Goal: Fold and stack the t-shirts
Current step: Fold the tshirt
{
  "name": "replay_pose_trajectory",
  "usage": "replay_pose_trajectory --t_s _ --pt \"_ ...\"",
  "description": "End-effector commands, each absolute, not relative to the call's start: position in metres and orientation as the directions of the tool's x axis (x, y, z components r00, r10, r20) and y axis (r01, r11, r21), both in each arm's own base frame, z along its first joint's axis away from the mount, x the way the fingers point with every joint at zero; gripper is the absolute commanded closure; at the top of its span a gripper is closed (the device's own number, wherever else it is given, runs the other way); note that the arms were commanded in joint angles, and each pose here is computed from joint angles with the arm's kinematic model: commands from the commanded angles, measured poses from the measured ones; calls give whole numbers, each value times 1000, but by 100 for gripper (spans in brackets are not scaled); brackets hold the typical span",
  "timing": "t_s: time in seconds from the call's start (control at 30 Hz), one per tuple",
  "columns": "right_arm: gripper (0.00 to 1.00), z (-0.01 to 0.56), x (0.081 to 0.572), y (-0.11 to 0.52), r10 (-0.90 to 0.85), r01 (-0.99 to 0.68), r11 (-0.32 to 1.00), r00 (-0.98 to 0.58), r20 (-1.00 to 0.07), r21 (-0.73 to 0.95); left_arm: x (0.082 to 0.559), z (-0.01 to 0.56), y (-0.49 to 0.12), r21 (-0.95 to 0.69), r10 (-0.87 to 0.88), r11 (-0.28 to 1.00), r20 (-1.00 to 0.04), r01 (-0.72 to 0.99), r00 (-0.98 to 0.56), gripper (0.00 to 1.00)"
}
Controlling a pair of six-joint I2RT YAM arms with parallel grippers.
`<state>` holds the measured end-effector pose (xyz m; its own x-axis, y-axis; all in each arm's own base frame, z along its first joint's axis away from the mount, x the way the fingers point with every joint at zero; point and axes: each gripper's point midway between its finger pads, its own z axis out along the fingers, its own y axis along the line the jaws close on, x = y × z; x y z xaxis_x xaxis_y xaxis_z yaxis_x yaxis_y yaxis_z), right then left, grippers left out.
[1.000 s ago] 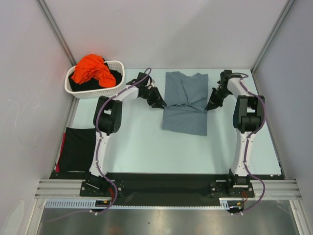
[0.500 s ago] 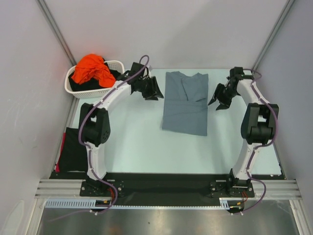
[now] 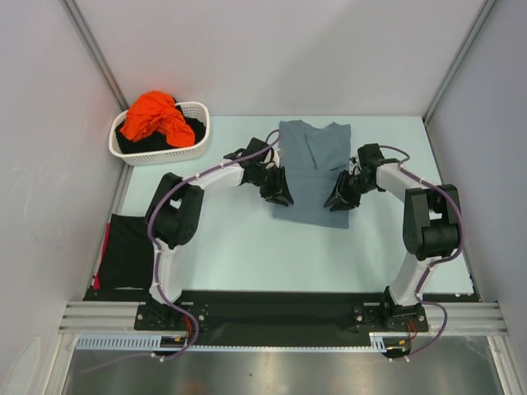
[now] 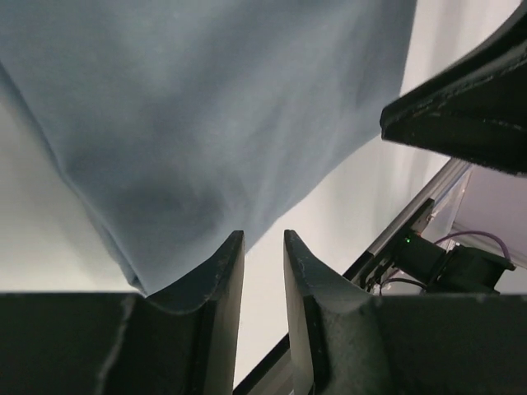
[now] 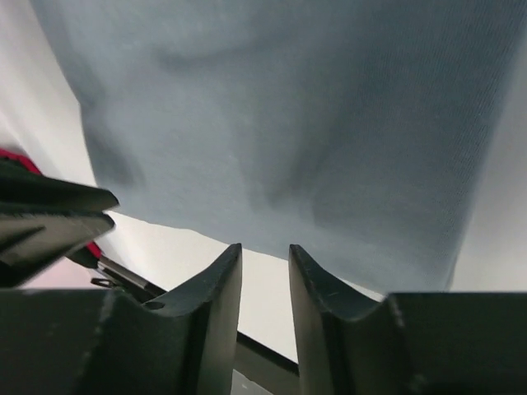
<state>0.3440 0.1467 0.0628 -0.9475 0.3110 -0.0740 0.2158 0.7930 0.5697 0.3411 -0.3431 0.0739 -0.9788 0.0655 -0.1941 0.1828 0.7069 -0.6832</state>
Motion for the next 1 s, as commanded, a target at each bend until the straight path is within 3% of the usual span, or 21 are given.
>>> replay_pose_trajectory --t_s 0.0,0.17,0.47,0.67,0.8,0.97 --pt "70 72 346 151 294 163 771 -948 -118 616 345 61 -337 -669 73 714 -222 207 -972 70" --pt "78 50 333 134 313 207 789 -946 -87 579 322 30 -318 -640 77 749 -176 173 -981 71" --pt "78 21 303 103 368 315 794 -930 2 520 292 -3 -295 -591 105 792 -118 155 -987 73" --pt "77 30 287 87 381 338 811 -924 7 478 297 30 -295 -578 142 787 -170 216 -975 66" --pt "76 61 300 89 383 302 813 -921 -67 499 309 67 -304 -595 158 756 -238 272 -958 61" --pt "75 80 318 127 320 224 803 -944 -84 552 320 88 -327 -674 155 683 -241 280 -958 60"
